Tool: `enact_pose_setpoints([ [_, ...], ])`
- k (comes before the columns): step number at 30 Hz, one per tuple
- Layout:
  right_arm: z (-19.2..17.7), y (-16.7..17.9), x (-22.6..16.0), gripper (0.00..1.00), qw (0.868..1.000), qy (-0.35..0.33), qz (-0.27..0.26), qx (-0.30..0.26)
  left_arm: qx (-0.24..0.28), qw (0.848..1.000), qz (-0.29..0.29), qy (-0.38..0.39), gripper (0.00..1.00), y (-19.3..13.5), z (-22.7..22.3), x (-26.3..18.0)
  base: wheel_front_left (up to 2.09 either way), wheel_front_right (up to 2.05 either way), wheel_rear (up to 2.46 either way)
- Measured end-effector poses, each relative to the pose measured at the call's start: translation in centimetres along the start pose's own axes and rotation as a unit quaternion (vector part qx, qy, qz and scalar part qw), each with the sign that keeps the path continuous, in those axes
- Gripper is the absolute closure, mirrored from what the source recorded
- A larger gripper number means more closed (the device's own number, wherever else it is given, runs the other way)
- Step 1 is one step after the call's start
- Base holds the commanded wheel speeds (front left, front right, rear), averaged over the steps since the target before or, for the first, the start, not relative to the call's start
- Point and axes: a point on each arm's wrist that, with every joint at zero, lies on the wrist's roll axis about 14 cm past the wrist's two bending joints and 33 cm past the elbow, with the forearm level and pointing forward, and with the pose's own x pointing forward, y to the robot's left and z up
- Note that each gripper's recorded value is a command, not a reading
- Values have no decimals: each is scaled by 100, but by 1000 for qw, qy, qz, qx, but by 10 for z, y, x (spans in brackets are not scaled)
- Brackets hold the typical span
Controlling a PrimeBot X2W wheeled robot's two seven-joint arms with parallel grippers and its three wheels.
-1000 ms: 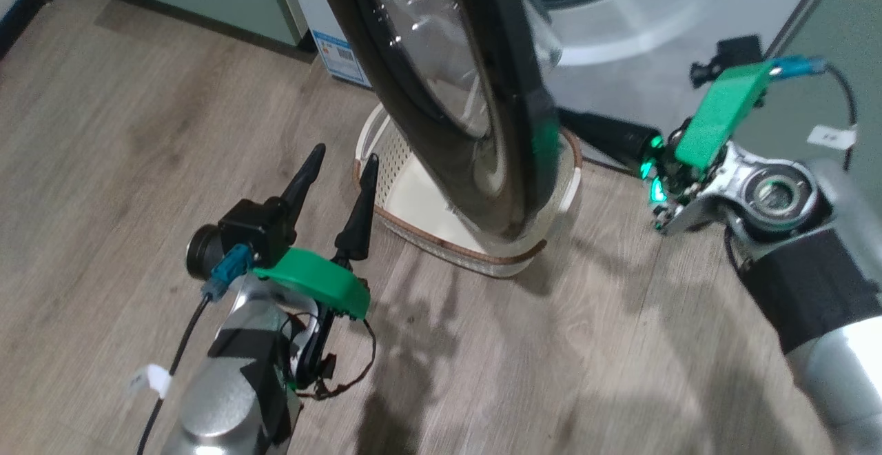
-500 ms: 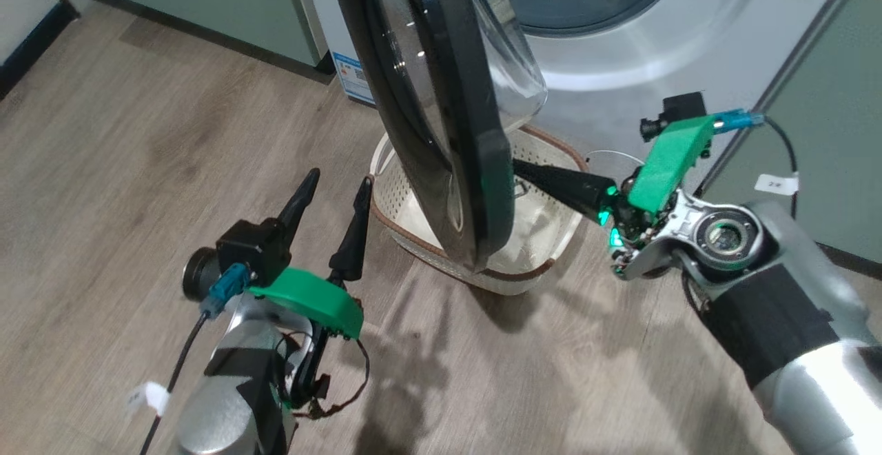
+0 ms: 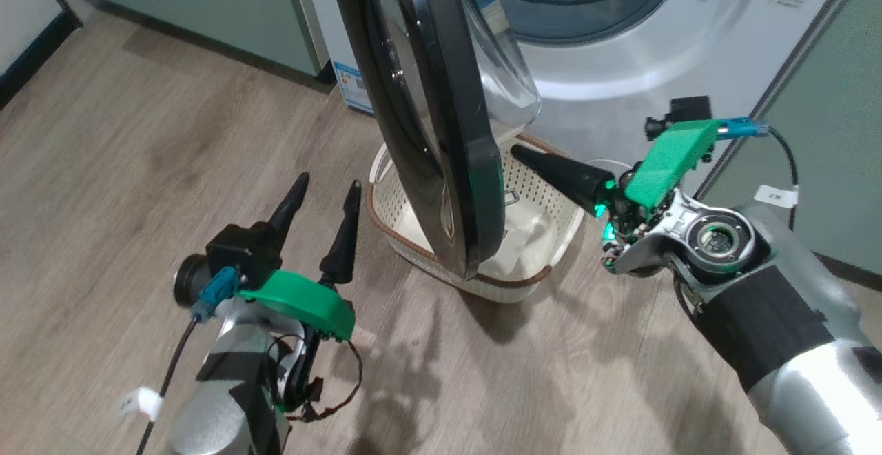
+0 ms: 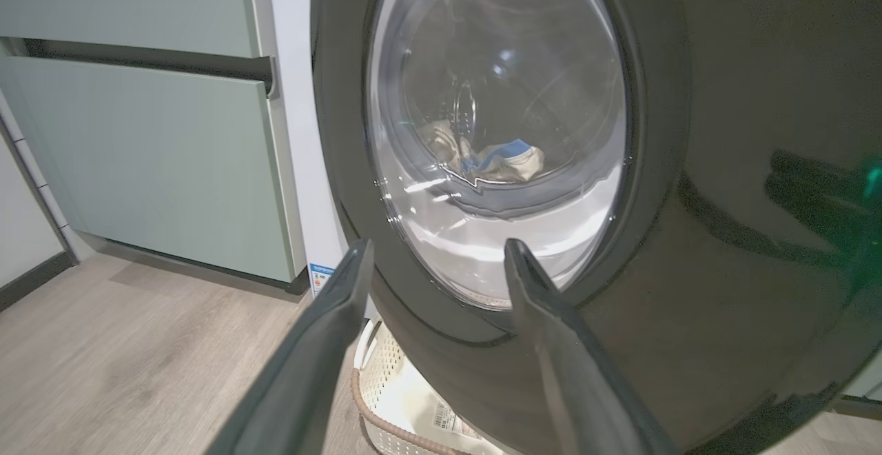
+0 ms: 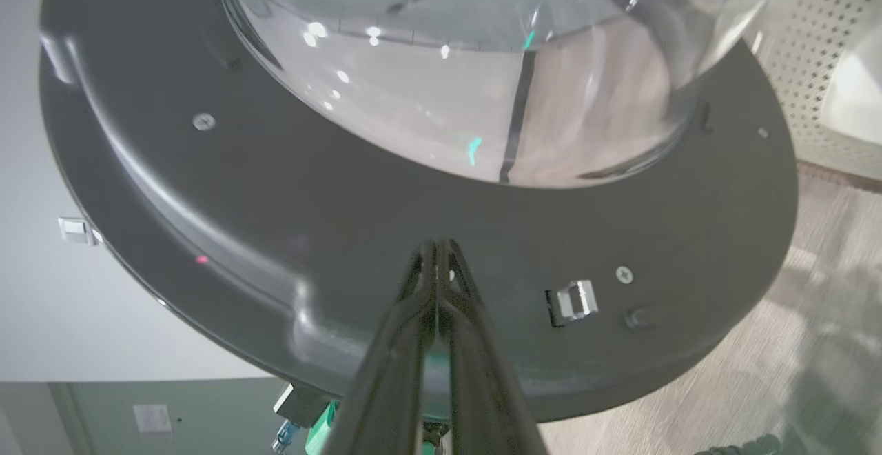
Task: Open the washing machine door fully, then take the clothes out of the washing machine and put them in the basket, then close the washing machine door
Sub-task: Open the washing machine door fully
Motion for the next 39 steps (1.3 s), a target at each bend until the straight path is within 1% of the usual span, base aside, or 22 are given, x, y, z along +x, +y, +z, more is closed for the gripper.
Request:
enact_pose_setpoints([
  [3, 7, 4, -4, 100, 1000, -21, 1, 0, 2, 1000, 1, -3, 0, 1, 3, -1, 0, 0, 0],
  [4, 11, 6, -7, 96, 999, -32, 3, 0, 3, 1000, -2, -6, 0, 1, 4, -2, 0, 0, 0],
  [5, 14, 7, -10, 82, 999, -41, 5, 4, 6, 1000, -3, -8, 0, 0, 6, -2, 0, 0, 0],
  [6, 14, 7, -14, 82, 999, -49, 4, 7, 6, 1000, -3, -9, 0, 1, 7, -3, 0, 0, 0],
  [7, 14, 5, -19, 61, 998, -57, 3, 13, 7, 1000, -3, -10, 0, 2, 8, -5, 0, 0, 0],
  [8, 14, 2, -23, 36, 997, -68, 0, 20, 7, 1000, -2, -11, 0, 4, 9, -7, 0, 0, 0],
  [9, 13, -2, -29, 0, 997, -76, -4, 26, 9, 1000, -4, -12, 0, 5, 10, -8, 0, 0, 0],
  [13, 12, -10, -50, 0, 992, -121, -17, 33, 20, 1000, -7, -22, 0, 9, 19, -11, 0, 0, 0],
  [17, 18, -11, -74, 0, 983, -178, -25, 19, 24, 999, -14, -22, 0, 10, 19, -17, 0, 0, 0],
  [22, 32, -17, -114, 0, 965, -259, -47, -7, 19, 999, -28, -17, 0, 3, 15, -19, 0, 0, 0],
  [27, 36, -27, -155, 0, 944, -319, -74, -27, 17, 999, -38, -17, 0, 0, 15, -17, 0, 0, 0],
  [29, 38, -30, -171, 0, 934, -344, -89, -46, 14, 999, -39, -17, 0, -1, 15, -17, 0, 0, 0],
  [30, 40, -31, -180, 0, 926, -359, -97, -59, 14, 999, -41, -16, 0, -2, 14, -17, 0, 0, 0],
  [34, 50, -34, -218, 0, 890, -424, -129, -109, 9, 999, -52, -15, 0, -10, 13, -16, 0, 0, 0],
  [37, 50, -37, -237, 0, 864, -449, -160, -166, 8, 998, -60, -13, 0, -16, 11, -14, 0, 0, 0],
  [39, 50, -41, -250, 0, 846, -470, -173, -184, 8, 998, -64, -15, 0, -18, 12, -13, 0, 0, 0],
])
